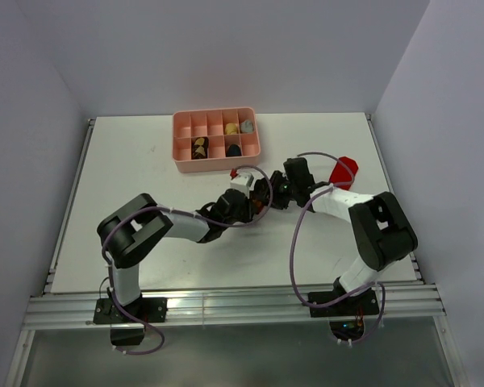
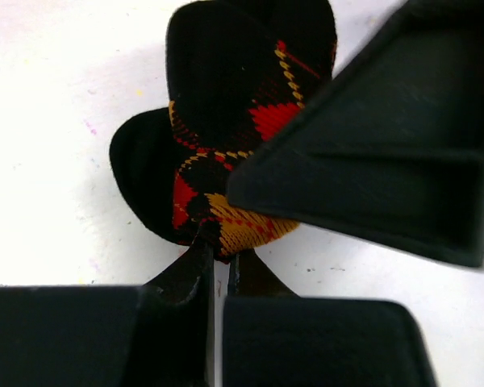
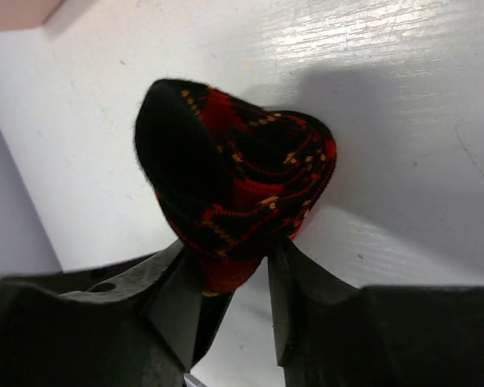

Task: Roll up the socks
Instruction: Roll the sock at the center of the board.

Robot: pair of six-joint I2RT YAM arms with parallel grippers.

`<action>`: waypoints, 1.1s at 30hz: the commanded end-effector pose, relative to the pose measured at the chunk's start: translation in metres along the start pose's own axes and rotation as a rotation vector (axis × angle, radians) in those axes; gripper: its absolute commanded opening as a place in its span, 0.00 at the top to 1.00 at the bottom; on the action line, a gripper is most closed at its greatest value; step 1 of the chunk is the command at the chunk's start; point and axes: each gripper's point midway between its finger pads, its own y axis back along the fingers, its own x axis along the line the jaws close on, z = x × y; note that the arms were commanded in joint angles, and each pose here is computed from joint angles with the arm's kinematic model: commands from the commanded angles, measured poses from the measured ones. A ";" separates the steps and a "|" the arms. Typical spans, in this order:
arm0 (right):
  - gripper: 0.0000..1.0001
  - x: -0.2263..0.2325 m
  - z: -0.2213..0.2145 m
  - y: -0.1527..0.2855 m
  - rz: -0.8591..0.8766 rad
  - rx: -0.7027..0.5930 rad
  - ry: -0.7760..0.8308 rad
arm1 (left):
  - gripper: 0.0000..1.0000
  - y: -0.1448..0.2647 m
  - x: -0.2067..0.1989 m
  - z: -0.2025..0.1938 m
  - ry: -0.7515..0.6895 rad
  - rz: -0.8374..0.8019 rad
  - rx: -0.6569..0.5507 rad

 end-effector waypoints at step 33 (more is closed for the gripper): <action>0.14 -0.024 0.041 0.021 0.320 -0.295 -0.181 | 0.99 -0.027 0.009 -0.028 0.373 -0.183 0.420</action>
